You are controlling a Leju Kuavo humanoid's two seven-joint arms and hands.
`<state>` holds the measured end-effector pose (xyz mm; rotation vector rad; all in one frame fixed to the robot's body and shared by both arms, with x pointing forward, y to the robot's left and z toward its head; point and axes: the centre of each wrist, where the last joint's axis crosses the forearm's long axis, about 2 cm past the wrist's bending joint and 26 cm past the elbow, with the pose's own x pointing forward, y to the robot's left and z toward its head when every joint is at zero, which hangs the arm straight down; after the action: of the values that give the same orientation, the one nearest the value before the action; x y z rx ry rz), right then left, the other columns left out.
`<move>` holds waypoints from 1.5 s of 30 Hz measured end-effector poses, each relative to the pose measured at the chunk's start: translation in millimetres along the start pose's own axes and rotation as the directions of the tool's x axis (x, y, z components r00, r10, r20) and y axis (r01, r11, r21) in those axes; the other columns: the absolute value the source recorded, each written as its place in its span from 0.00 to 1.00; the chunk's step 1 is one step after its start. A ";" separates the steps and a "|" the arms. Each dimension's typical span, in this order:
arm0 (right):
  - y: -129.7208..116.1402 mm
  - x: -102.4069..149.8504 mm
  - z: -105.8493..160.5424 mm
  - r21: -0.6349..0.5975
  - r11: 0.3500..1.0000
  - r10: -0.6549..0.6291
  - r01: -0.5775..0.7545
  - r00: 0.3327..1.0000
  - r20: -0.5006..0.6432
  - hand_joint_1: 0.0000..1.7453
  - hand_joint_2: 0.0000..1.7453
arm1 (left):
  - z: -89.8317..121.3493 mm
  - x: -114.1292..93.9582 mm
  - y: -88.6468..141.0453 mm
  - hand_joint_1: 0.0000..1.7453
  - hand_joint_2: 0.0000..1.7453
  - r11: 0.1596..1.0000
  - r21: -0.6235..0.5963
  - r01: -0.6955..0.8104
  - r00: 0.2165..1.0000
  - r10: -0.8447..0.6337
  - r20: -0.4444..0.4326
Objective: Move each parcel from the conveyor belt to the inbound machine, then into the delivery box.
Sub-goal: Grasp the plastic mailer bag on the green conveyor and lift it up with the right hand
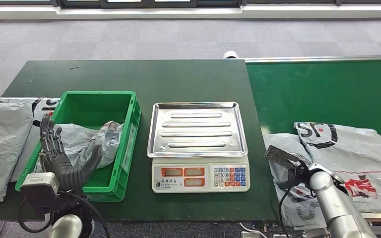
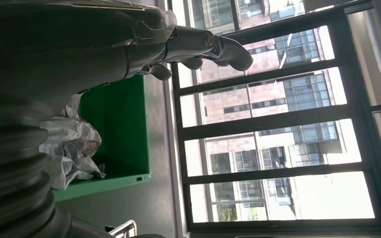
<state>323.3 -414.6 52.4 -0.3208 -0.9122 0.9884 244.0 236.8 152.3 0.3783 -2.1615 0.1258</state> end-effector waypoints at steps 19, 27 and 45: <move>-4.7 4.5 -7.0 0.041 0.999 0.014 -0.011 0.997 -0.072 1.00 1.00 | -0.5 0.1 1.5 0.00 1.00 1.000 0.008 0.013 1.000 -0.013 -0.006; 2.4 0.4 -5.4 0.042 0.999 0.006 -0.002 0.994 -0.106 1.00 1.00 | -0.6 1.2 0.7 0.00 1.00 1.000 0.009 0.014 1.000 -0.014 -0.016; 26.2 -5.9 6.4 0.060 0.998 0.037 -0.030 0.992 -0.118 1.00 1.00 | 0.9 10.5 2.7 0.00 1.00 1.000 0.014 0.028 1.000 -0.028 -0.012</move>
<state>301.9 -406.2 37.2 -0.3432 -0.7705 1.0137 236.9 236.8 160.5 0.4149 -2.1438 0.1276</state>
